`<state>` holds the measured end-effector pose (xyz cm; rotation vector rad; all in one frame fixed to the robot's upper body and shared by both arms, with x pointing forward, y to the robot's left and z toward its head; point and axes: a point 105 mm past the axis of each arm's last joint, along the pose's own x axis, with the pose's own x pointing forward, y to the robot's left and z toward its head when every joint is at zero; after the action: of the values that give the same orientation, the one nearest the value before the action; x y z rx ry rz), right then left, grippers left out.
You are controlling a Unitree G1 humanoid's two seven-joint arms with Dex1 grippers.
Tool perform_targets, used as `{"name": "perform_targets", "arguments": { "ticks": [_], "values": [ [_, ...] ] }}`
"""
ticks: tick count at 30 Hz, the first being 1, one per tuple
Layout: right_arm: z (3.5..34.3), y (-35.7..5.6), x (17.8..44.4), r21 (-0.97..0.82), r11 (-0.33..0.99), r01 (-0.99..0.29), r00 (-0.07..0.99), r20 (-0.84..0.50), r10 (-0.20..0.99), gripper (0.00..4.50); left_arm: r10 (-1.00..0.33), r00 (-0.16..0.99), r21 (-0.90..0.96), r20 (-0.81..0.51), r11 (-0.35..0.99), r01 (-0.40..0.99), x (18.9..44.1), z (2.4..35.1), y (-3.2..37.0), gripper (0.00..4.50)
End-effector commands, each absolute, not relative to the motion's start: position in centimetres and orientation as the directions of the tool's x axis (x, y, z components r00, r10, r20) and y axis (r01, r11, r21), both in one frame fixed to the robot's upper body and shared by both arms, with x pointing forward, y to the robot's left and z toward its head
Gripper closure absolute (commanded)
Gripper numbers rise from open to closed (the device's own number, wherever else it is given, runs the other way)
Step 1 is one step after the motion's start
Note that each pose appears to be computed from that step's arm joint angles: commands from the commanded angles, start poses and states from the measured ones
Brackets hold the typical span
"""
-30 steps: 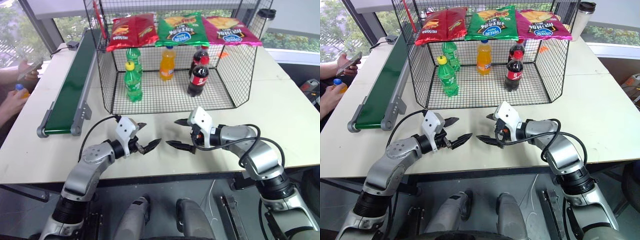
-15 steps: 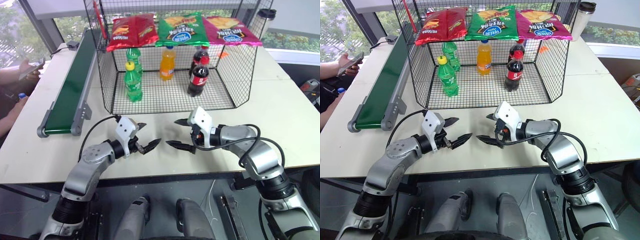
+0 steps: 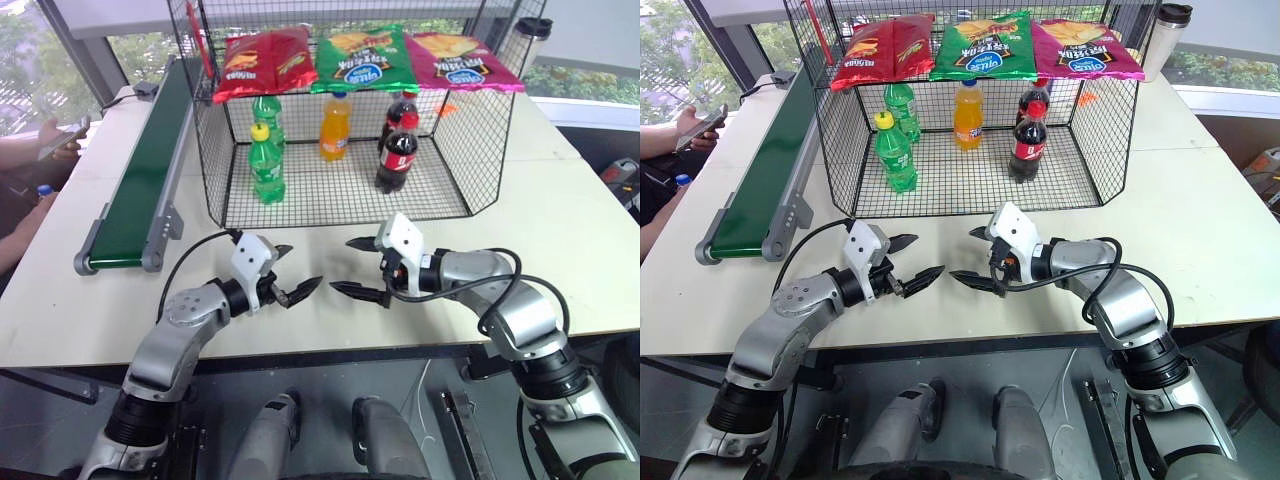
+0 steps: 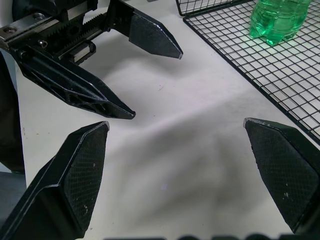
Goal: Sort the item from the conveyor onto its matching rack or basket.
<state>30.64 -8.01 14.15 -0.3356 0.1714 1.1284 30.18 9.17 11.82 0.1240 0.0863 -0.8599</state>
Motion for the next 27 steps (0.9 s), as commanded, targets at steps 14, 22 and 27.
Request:
{"name": "perform_targets", "arguments": {
  "ticks": [14,22,27],
  "values": [
    [17.3,-7.2,30.8,-0.182,0.408,-0.895,0.437,-0.168,0.884,0.02,-0.752,0.652,0.141,-0.097,0.638,0.757,30.3,12.9,9.1,0.00],
    [17.2,-7.2,30.6,-0.183,0.401,-0.898,0.431,-0.172,0.886,0.02,-0.752,0.652,0.149,-0.097,0.637,0.757,30.4,12.8,9.0,0.00],
    [17.4,-7.1,30.5,-0.184,0.394,-0.901,0.424,-0.170,0.890,0.02,-0.743,0.662,0.139,-0.100,0.648,0.749,30.7,12.9,9.1,0.00]
  ]
}}
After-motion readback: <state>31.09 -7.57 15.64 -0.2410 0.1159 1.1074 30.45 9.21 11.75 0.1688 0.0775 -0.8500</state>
